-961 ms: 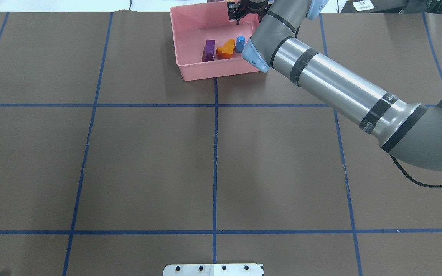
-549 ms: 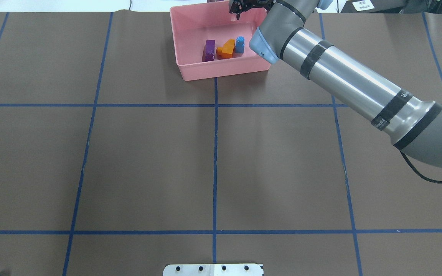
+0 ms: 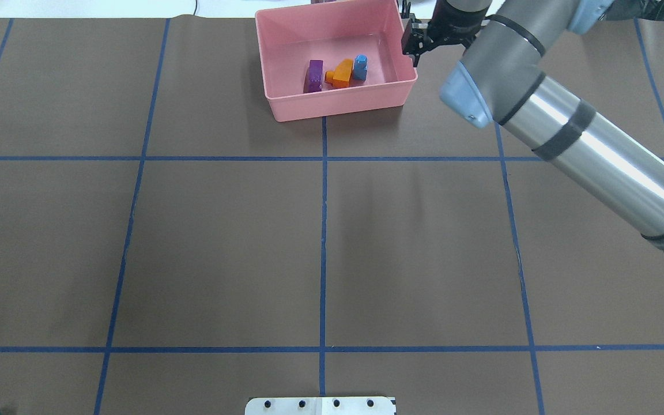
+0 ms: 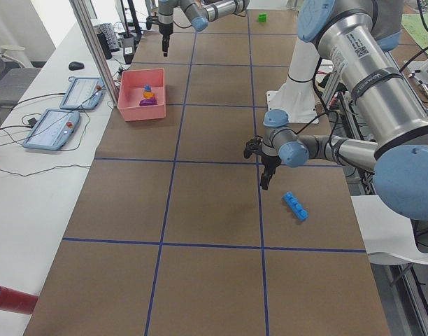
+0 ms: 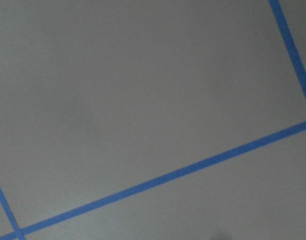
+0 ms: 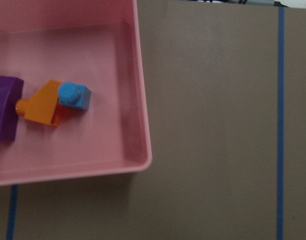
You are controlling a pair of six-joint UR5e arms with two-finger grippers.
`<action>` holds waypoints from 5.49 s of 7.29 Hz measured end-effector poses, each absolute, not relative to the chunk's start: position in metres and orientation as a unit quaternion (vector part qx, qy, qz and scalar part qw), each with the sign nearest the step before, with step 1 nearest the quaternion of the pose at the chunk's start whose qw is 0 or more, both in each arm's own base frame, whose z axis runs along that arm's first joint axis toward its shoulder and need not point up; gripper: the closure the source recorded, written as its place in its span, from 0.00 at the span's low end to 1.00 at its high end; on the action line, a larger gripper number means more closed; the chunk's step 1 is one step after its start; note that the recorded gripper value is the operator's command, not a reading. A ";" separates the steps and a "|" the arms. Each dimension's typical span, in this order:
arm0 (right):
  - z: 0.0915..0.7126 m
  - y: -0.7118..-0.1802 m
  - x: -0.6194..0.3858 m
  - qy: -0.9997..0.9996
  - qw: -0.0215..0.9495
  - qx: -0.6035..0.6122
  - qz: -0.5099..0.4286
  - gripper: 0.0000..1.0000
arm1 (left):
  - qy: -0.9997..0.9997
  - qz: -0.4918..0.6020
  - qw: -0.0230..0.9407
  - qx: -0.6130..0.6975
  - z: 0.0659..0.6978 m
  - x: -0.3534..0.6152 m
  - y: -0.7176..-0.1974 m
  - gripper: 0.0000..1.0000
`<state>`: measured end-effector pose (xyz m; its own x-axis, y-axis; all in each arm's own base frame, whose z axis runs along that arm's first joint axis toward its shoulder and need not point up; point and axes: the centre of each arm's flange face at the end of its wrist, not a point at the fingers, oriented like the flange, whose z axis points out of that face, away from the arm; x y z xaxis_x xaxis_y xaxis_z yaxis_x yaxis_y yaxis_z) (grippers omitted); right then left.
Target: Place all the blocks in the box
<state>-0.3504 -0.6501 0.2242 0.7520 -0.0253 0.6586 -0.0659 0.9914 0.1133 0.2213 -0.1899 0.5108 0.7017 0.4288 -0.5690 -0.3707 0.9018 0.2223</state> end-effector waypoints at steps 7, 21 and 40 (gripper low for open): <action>0.339 -0.517 -0.234 -0.267 0.959 0.002 -0.092 0.00 | 0.313 0.250 0.916 0.037 0.559 0.246 -0.116 0.00; 0.436 -0.513 -0.114 -0.239 0.956 -0.001 -0.172 0.00 | 0.401 0.177 0.899 0.020 0.526 0.263 -0.087 1.00; 0.826 -0.206 0.071 -0.333 0.921 0.014 -0.203 0.00 | 0.545 -0.171 0.817 0.074 0.015 0.368 -0.725 1.00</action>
